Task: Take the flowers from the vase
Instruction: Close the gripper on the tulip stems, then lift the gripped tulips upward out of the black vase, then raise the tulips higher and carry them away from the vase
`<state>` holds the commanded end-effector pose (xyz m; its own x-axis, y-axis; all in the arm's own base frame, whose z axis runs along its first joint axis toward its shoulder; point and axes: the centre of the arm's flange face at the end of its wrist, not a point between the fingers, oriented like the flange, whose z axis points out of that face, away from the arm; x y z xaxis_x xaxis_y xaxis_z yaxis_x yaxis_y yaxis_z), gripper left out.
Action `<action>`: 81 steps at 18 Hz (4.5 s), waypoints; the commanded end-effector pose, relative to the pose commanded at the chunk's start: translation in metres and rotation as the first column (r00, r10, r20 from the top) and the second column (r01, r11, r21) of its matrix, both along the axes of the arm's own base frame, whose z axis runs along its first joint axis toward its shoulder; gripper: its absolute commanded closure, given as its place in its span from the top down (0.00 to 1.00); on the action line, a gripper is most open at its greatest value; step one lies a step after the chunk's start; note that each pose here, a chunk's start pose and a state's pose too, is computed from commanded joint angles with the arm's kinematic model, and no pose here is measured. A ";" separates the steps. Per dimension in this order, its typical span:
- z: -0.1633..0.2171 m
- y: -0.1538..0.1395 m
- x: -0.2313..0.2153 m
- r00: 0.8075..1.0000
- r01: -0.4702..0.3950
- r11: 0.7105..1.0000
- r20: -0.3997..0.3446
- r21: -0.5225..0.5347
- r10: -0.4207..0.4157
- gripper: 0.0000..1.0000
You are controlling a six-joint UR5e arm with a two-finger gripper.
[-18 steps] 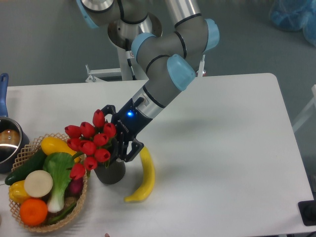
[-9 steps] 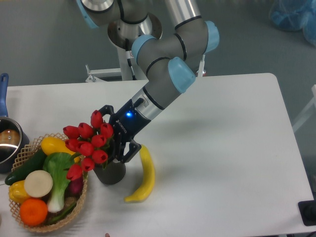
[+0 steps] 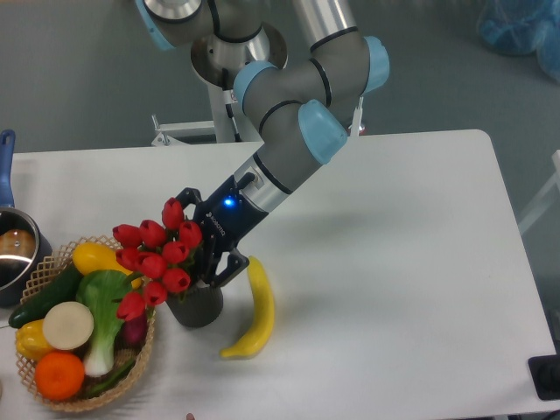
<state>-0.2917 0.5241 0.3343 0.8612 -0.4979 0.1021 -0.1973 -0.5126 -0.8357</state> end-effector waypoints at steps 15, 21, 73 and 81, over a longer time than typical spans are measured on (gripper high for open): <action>0.004 -0.007 -0.004 0.999 -0.016 1.000 0.032 0.026 0.016 0.37; 0.021 -0.030 -0.012 0.995 -0.055 0.993 0.086 0.104 0.046 0.38; 0.127 -0.080 -0.046 0.906 -0.212 0.903 0.421 0.373 0.039 0.41; 0.134 -0.104 -0.087 0.912 -0.273 0.884 0.394 0.380 0.113 0.41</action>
